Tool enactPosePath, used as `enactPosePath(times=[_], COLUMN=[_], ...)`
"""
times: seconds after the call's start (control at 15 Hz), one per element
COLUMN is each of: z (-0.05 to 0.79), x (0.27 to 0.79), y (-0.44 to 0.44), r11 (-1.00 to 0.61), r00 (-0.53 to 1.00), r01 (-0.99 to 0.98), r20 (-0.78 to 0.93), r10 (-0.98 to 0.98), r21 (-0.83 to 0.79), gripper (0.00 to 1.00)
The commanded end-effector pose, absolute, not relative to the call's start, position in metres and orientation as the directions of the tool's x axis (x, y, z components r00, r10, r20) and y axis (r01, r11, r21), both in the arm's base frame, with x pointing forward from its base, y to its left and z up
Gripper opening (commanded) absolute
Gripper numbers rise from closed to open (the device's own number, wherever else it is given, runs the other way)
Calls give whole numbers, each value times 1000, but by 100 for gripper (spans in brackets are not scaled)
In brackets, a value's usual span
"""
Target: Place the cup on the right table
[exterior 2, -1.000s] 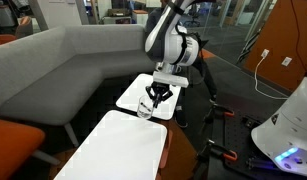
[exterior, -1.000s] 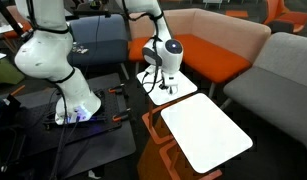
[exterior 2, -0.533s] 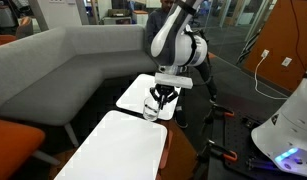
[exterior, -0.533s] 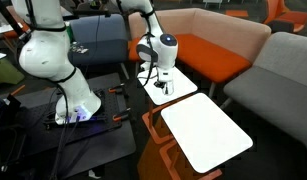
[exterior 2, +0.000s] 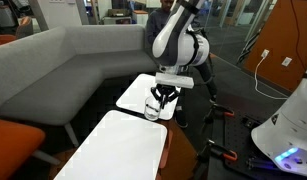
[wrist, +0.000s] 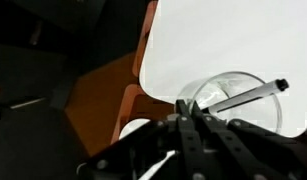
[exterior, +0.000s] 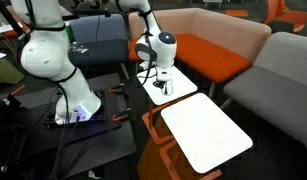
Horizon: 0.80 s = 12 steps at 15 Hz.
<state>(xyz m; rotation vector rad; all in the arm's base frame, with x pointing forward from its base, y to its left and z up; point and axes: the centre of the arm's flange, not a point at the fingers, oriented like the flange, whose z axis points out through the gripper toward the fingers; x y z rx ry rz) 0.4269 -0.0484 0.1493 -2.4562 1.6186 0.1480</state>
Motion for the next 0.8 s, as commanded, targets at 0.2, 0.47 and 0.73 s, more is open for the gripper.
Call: enactPosePath(times=[0.2, 0.47, 0.73], z=[154, 154, 129], x=[462, 482, 479], y=[-116, -181, -231], r11=[-118, 92, 281], r00=[146, -51, -245], r01=[-984, -983, -952], r20=[-217, -246, -244], r10=[-965, -968, -938], r21=[-135, -157, -124], gripper=[1, 1, 1])
